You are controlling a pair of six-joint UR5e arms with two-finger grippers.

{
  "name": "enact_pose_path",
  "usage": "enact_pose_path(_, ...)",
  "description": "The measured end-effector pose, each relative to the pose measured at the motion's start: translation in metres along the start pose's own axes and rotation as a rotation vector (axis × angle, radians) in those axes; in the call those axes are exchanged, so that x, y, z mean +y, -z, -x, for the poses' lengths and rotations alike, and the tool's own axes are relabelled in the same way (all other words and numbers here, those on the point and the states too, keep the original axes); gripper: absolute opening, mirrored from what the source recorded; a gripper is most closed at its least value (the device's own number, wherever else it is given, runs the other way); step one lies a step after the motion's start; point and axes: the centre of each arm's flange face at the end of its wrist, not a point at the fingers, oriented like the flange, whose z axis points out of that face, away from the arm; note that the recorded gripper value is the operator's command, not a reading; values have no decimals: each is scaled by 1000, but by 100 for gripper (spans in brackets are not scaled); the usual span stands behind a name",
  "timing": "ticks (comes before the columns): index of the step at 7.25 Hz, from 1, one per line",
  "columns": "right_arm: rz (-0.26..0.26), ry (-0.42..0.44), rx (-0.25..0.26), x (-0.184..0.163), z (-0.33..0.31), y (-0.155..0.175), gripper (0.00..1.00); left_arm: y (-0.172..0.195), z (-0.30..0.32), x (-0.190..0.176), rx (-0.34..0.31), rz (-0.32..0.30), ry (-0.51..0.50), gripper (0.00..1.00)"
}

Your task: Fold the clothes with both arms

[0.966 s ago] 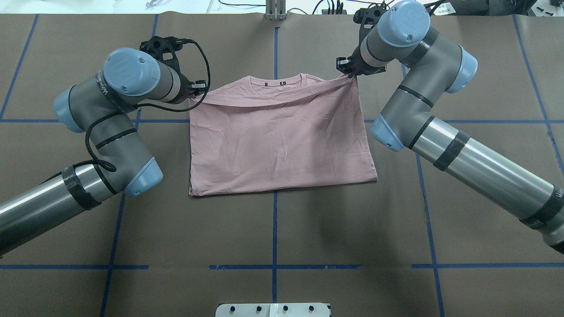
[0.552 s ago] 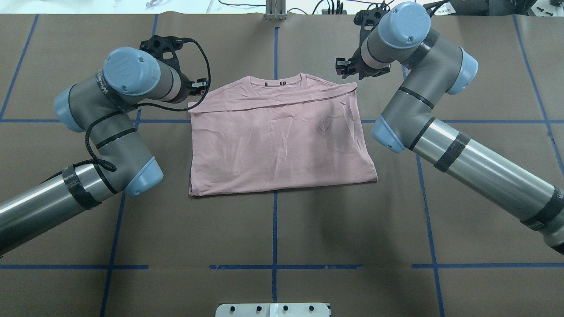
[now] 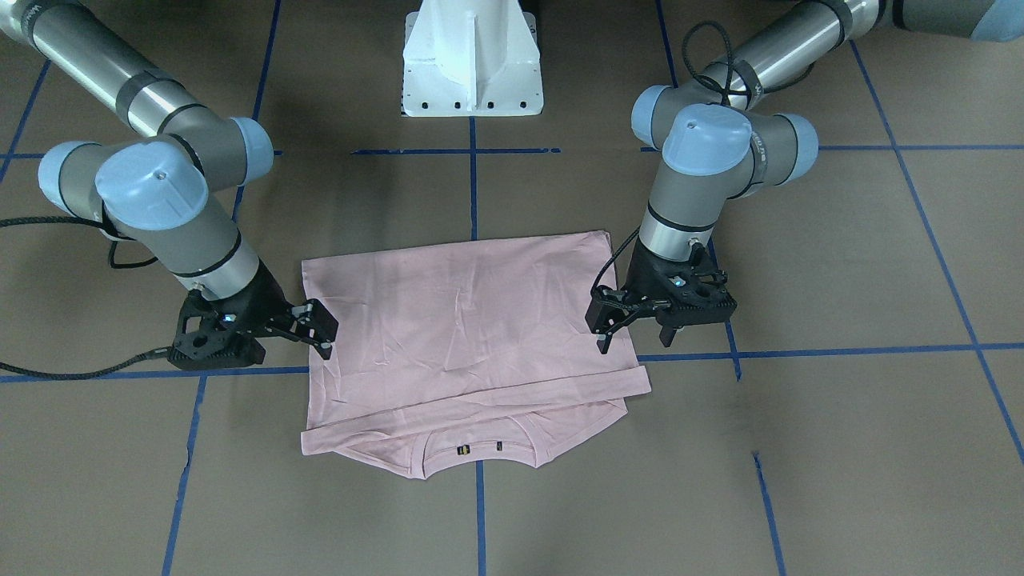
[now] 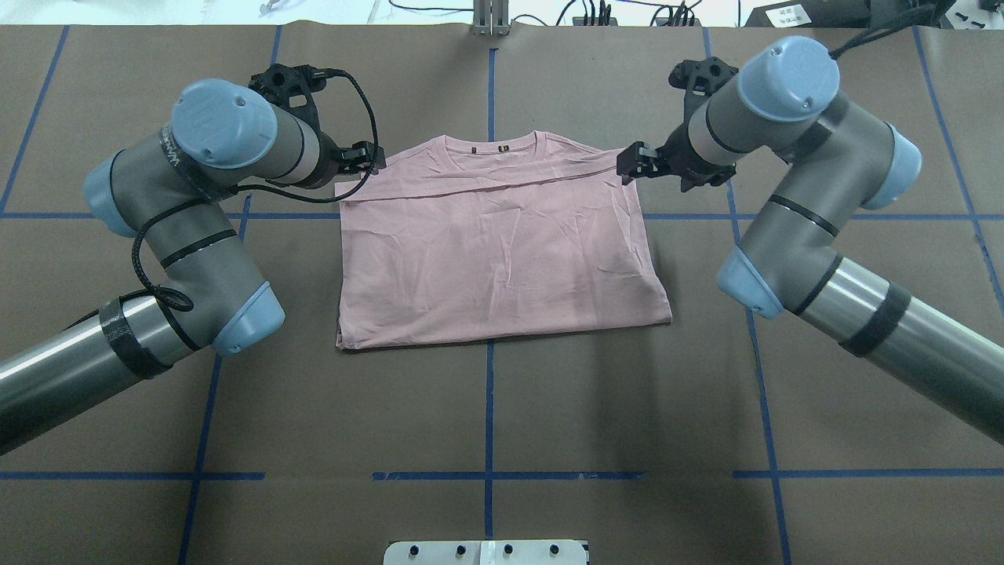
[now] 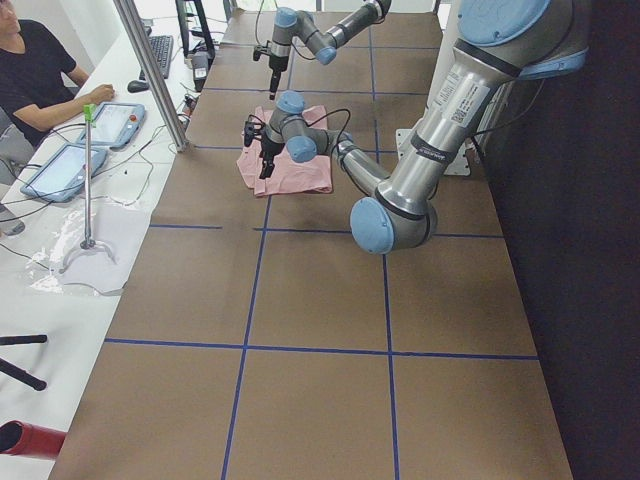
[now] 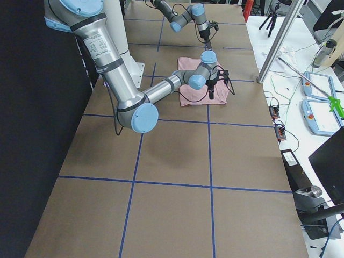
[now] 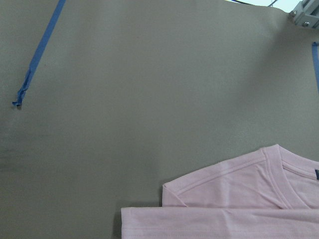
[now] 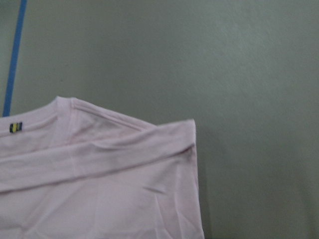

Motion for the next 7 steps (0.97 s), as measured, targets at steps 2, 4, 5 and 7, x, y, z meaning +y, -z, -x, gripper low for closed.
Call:
enact_pose_path(2, 76, -106, 43, 54, -7, -1, 100, 16, 3, 7, 31, 19, -6, 100)
enact_pose_path(4, 92, -127, 83, 101, 14, -29, 100, 29, 7, 13, 51, 25, -9, 100)
enact_pose_path(5, 92, -116, 97, 116, 19, -39, 100, 30, 8, 14, 52, 26, -9, 100)
enact_pose_path(7, 95, -112, 110, 125, 16, -45, 100, 33, 6, 15, 60, 25, -10, 100)
